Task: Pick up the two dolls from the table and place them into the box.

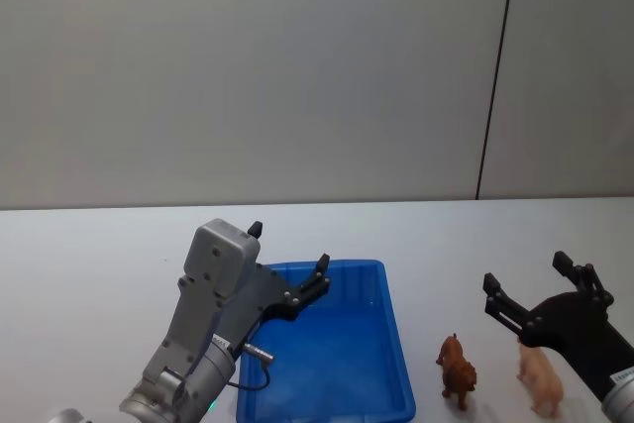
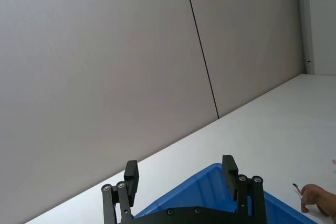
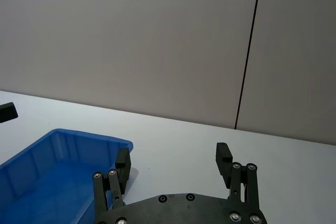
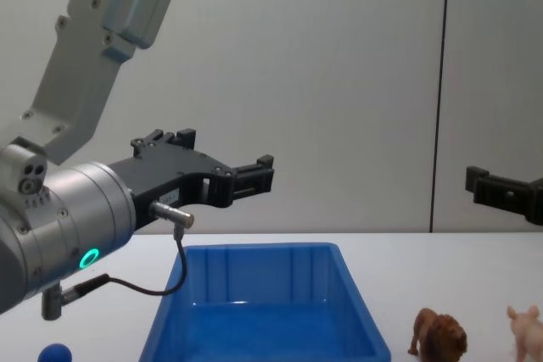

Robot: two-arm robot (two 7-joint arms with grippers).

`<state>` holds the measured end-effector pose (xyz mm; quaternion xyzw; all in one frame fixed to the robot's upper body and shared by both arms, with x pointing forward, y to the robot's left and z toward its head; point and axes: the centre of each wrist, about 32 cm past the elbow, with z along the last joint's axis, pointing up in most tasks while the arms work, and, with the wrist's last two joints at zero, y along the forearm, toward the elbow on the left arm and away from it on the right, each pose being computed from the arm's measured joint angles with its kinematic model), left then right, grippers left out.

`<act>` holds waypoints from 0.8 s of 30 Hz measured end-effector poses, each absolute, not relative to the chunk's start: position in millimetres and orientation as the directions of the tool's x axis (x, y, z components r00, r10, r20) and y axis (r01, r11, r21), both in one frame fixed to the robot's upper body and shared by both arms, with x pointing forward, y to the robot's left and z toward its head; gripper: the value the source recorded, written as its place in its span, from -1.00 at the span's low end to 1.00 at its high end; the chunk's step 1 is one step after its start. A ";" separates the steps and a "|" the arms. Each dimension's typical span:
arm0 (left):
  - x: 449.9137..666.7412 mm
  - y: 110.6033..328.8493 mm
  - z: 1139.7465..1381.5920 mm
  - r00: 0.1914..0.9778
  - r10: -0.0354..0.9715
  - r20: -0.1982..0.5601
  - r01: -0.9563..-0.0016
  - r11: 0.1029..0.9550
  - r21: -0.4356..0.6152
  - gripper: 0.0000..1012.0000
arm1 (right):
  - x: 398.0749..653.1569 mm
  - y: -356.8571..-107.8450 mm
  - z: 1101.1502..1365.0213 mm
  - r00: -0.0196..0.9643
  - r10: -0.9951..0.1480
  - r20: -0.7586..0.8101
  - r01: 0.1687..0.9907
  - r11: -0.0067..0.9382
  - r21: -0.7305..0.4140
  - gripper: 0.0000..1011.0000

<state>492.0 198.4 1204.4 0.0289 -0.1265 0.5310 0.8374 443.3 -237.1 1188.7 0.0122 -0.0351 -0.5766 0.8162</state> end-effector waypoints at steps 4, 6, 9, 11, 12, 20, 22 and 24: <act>492.0 198.4 1204.4 0.404 0.882 0.242 -0.897 0.434 -0.086 0.98 | 443.3 -237.1 1188.7 0.333 -0.942 0.043 0.940 0.335 0.060 0.98; 492.0 198.4 1204.4 0.404 0.882 0.242 -0.897 0.434 -0.086 0.98 | 443.3 -237.1 1188.7 0.333 -0.942 0.043 0.940 0.335 0.060 0.98; 492.0 198.4 1204.4 0.404 0.882 0.242 -0.897 0.434 -0.086 0.98 | 443.3 -237.1 1188.7 0.333 -0.942 0.043 0.940 0.335 0.060 0.98; 492.0 198.4 1204.4 0.404 0.882 0.242 -0.897 0.434 -0.086 0.98 | 443.3 -237.1 1188.7 0.333 -0.942 0.043 0.940 0.335 0.060 0.98; 492.0 198.4 1204.4 0.404 0.882 0.242 -0.897 0.434 -0.086 0.98 | 443.3 -237.1 1188.7 0.333 -0.942 0.043 0.940 0.335 0.060 0.98; 492.0 198.4 1204.4 0.404 0.882 0.242 -0.897 0.434 -0.086 0.98 | 443.3 -237.1 1188.7 0.333 -0.942 0.043 0.940 0.335 0.060 0.98; 492.0 198.4 1204.4 0.404 0.882 0.242 -0.897 0.434 -0.086 0.98 | 443.3 -237.1 1188.7 0.333 -0.942 0.043 0.940 0.335 0.060 0.98; 492.0 198.4 1204.4 0.404 0.882 0.242 -0.897 0.434 -0.086 0.98 | 443.3 -237.1 1188.7 0.333 -0.942 0.043 0.940 0.335 0.060 0.98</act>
